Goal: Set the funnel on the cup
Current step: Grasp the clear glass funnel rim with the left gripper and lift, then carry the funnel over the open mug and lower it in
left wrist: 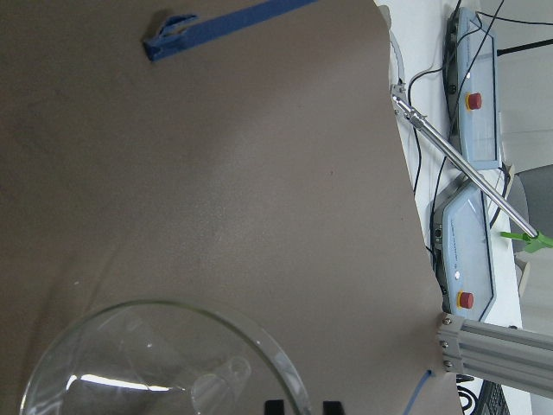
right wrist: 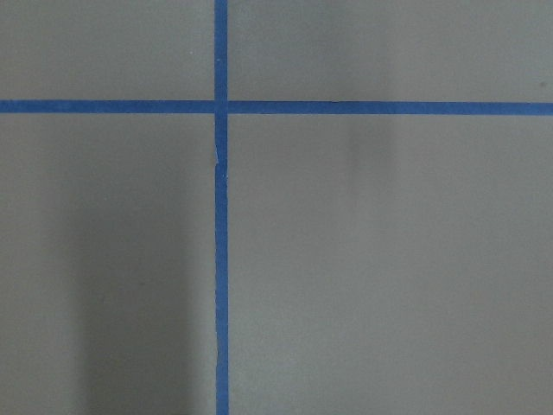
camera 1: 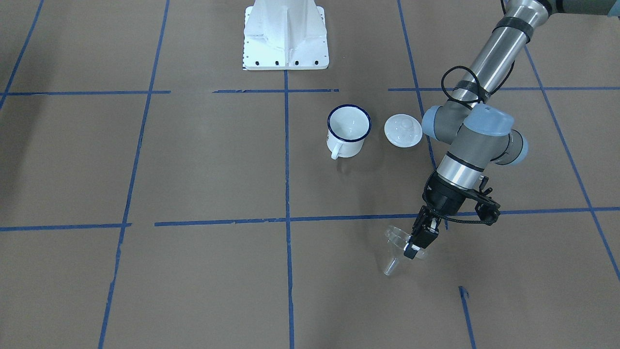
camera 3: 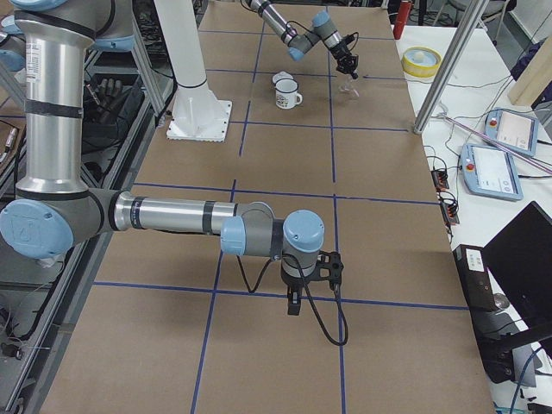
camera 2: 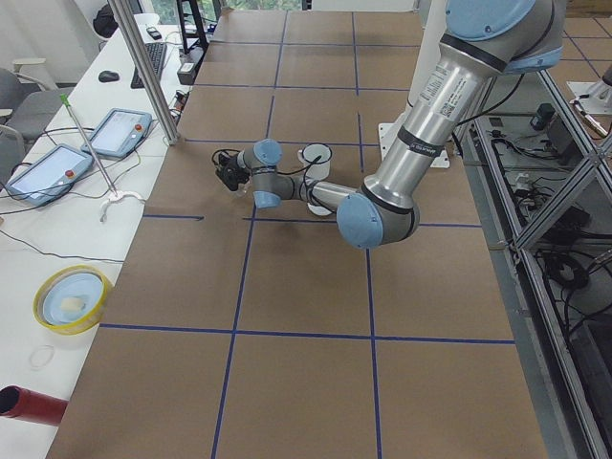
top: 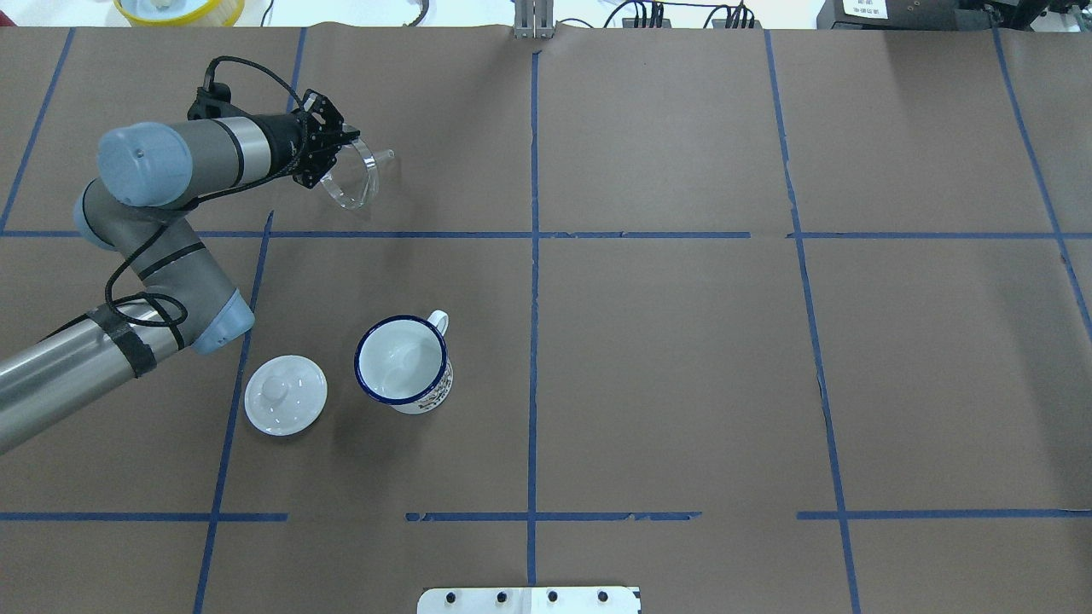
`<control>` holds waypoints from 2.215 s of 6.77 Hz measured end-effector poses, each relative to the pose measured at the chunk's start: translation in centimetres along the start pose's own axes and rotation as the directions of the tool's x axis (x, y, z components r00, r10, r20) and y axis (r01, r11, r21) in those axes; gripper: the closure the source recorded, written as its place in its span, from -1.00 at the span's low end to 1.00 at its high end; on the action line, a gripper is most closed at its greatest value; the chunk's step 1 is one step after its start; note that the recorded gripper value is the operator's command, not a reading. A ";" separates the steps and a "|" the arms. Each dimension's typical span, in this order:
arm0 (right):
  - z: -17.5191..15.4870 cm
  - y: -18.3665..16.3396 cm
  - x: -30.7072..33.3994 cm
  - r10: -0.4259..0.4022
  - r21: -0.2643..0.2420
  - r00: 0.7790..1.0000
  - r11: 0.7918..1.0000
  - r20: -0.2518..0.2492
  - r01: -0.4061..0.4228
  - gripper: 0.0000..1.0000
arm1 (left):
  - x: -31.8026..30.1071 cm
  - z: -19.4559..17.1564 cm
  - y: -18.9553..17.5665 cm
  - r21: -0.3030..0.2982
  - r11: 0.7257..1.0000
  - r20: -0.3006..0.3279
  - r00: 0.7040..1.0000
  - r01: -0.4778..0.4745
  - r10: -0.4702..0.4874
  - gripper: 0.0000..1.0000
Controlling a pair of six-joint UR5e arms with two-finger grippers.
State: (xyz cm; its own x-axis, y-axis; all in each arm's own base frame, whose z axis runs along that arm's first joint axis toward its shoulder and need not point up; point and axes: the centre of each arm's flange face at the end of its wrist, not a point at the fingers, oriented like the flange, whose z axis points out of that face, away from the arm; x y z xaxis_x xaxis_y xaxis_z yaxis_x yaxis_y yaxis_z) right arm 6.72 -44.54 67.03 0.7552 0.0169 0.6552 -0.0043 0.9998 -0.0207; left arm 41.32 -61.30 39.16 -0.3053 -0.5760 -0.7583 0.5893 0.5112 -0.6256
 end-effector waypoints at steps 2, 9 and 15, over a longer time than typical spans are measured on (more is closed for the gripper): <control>0.0 0.0 0.0 0.000 0.000 1.000 1.000 0.000 0.000 -1.00 | 3.4 -3.2 2.0 -0.046 0.999 0.005 1.000 -0.008 0.008 1.00; 0.0 0.0 0.0 0.000 0.000 1.000 1.000 0.000 0.000 -1.00 | 13.3 -18.4 22.4 0.059 0.998 0.610 0.792 -0.024 -0.018 1.00; 0.0 0.0 0.0 0.000 0.000 1.000 1.000 0.000 0.000 -1.00 | 9.8 -12.5 27.1 0.062 0.978 0.808 0.585 -0.200 0.069 1.00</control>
State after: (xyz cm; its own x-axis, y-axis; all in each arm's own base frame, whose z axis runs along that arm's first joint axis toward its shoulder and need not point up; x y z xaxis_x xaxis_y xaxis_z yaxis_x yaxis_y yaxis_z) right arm 6.71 -44.54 67.02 0.7553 0.0166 0.6552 -0.0043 0.9998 -0.0204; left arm 44.95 -45.12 12.47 0.4665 -0.8174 -0.3380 0.6839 0.5757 -0.4483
